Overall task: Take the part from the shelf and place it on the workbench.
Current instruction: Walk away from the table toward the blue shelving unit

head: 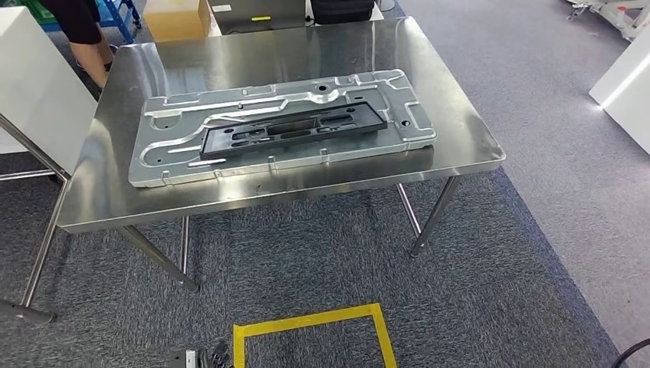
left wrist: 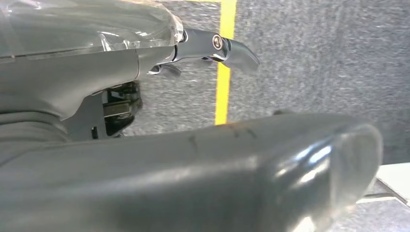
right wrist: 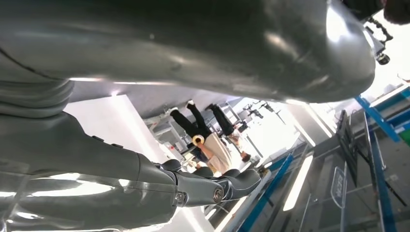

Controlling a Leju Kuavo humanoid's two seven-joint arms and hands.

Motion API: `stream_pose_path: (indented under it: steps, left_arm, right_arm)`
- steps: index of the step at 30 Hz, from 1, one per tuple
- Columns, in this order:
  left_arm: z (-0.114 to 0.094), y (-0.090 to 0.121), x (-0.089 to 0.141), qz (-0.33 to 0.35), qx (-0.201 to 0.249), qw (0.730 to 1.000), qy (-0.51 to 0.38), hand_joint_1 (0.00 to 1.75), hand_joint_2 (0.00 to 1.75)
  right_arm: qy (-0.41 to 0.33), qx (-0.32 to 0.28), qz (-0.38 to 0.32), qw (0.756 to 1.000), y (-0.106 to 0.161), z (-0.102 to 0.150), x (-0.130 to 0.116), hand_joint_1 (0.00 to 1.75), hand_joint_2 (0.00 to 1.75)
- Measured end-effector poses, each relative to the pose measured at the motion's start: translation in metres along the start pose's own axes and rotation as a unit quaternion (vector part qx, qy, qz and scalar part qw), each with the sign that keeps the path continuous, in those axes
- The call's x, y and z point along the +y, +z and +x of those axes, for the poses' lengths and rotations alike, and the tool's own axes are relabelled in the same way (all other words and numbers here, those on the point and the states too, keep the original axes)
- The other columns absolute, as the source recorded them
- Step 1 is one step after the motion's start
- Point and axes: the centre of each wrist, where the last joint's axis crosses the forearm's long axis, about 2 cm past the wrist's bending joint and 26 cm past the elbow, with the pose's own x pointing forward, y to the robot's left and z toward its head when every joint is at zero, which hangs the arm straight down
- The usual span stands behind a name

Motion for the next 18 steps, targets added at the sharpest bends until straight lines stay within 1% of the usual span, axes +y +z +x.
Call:
stream_pose_path:
  steps: [2,6,15,18]
  left_arm:
    - [0.001,-0.001,-0.001,-0.005,0.001,1.000,-0.006,0.00,0.00]
    - [0.002,-0.002,-0.001,-0.006,0.000,1.000,-0.009,0.00,0.00]
    - [-0.005,0.005,0.002,0.001,-0.001,1.000,-0.007,0.00,0.00]
    - [-0.006,0.006,0.003,0.005,-0.002,1.000,-0.008,0.00,0.00]
  right_arm:
    - [0.006,-0.001,-0.002,1.000,0.007,0.000,-0.001,0.00,0.00]
    - [0.017,-0.006,-0.004,1.000,0.011,0.000,0.004,0.00,0.00]
    - [0.001,0.010,-0.010,1.000,0.032,0.003,0.021,0.00,0.00]
    - [-0.002,0.007,-0.011,1.000,0.033,0.004,0.026,0.00,0.00]
